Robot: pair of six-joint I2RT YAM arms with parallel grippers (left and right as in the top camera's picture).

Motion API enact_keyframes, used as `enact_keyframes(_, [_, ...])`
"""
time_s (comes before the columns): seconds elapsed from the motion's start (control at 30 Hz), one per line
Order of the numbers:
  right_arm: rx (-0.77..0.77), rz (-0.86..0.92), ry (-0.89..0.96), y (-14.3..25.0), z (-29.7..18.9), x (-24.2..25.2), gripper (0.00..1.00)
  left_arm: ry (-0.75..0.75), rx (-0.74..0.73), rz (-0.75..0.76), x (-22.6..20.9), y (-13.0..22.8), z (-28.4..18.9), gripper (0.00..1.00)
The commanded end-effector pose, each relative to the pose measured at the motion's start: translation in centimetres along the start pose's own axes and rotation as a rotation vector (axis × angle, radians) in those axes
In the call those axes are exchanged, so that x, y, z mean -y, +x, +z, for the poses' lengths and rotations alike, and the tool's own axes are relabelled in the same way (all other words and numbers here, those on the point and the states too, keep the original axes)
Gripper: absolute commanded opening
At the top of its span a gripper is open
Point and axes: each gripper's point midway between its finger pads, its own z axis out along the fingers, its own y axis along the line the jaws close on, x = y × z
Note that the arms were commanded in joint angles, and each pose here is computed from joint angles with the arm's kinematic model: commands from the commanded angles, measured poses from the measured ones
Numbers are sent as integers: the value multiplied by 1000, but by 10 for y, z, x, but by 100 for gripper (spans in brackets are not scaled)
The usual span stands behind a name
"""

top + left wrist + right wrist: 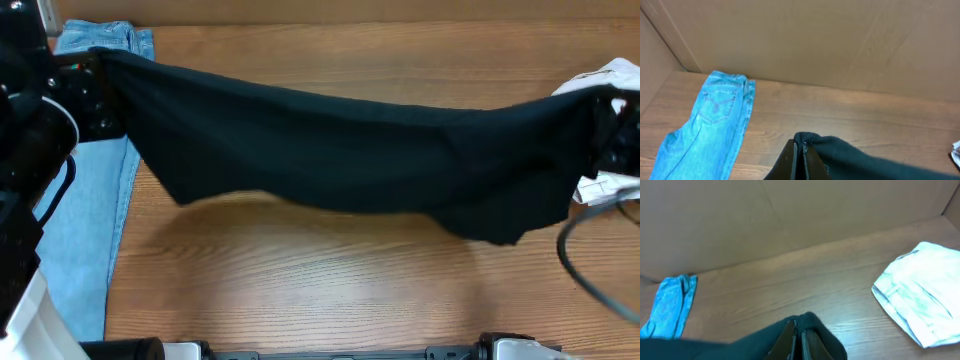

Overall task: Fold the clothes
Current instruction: 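Lift the t-shirt with both grippers and stretch it across the table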

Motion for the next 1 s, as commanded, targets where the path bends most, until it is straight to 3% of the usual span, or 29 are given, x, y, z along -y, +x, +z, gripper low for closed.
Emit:
enact_keyframes(0.0, [-130, 12, 42, -1, 69, 11, 4, -36, -99, -11, -6, 6, 58, 4])
enact_keyframes(0.27, [-336, 24, 80, 15, 240, 34, 4, -78, -323, -10, -21, 47, 220, 4])
enact_keyframes(0.43, [-227, 43, 2, -7, 316, 28, 4, -88, -205, -98, -36, 32, 300, 4])
enact_keyframes(0.53, [-69, 40, -45, -48, 310, 16, 4, -78, -36, -165, -44, -12, 299, 4])
enact_keyframes(0.6, [78, 19, -71, -90, 276, 4, 4, -54, 135, -208, -49, -62, 268, 4])
enact_keyframes(0.73, [192, 3, -64, -121, 230, -3, 4, -42, 268, -198, -51, -102, 216, 4])
enact_keyframes(0.83, [150, 6, -44, -111, 220, 0, 4, -18, 246, -158, -42, -99, 202, 4])
enact_keyframes(0.97, [-63, 1, 18, -59, 235, 16, 4, -45, 58, -114, -35, -52, 214, 4])
